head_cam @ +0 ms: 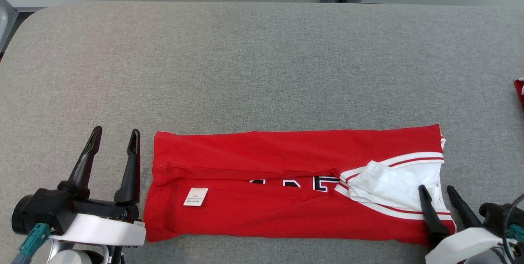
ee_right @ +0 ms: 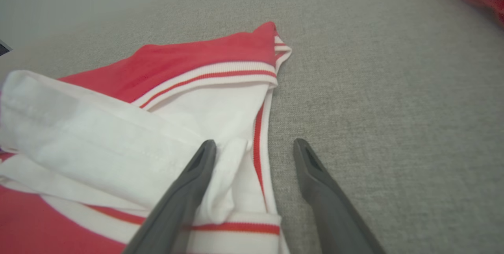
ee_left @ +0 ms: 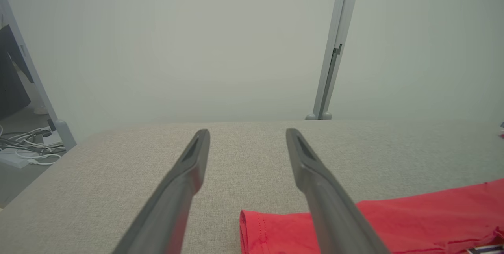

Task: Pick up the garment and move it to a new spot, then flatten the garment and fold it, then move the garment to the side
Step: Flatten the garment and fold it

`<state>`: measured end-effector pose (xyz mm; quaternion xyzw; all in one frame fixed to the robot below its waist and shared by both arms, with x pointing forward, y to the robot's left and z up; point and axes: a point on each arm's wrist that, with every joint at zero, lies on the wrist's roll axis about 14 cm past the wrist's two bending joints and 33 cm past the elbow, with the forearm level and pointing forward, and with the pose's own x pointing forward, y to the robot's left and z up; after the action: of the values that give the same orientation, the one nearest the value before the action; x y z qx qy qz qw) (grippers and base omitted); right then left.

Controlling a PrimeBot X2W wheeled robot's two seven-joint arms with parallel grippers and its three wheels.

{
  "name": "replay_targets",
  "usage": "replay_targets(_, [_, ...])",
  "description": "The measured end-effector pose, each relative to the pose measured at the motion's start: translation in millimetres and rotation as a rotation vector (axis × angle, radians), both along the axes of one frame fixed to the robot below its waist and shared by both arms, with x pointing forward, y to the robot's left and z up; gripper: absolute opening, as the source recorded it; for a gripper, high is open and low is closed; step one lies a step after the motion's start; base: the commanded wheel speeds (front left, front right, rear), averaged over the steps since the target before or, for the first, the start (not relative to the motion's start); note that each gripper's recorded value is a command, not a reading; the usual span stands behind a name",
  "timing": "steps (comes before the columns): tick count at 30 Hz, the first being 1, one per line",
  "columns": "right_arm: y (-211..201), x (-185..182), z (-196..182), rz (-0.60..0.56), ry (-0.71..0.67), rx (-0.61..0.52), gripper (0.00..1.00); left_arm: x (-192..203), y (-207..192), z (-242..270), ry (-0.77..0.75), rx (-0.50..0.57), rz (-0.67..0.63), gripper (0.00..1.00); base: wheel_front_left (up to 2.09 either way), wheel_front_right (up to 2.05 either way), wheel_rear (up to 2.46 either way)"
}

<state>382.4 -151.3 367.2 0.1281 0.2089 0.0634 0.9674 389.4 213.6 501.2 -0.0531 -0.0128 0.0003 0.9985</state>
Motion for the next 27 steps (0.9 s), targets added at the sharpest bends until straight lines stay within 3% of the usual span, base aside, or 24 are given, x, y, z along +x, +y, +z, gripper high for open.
replay_targets(6, [9.0, -2.2, -11.6, 0.029, 0.048, 0.028, 1.00, 1.7, -1.5, -1.1, 0.007, -0.002, -0.004, 1.00, 0.00, 0.00, 0.00])
replay_targets(7, [9.8, -2.7, -13.2, 0.030, 0.056, 0.036, 0.48, 1.8, -1.2, -1.3, 0.008, -0.003, -0.003, 1.00, 0.00, 0.00, 0.00])
replay_targets(8, [9.9, -2.8, -14.7, 0.032, 0.063, 0.040, 0.28, 2.0, -0.6, -1.3, 0.008, -0.003, -0.001, 1.00, 0.00, 0.00, 0.00])
replay_targets(9, [10.0, -2.2, -15.1, 0.035, 0.065, 0.041, 0.00, 2.2, 0.1, -1.2, 0.008, -0.001, 0.002, 1.00, 0.00, 0.00, 0.00])
replay_targets(20, [3.8, -2.2, -13.9, 0.018, 0.060, 0.081, 0.00, 6.3, -5.7, -0.9, 0.004, -0.006, -0.016, 1.00, 0.00, 0.00, 0.00])
replay_targets(27, [-56.7, -10.5, -11.4, -0.099, 0.033, 0.003, 0.00, 10.9, -13.6, -0.3, 0.000, -0.008, -0.042, 1.00, 0.00, 0.00, 0.00])
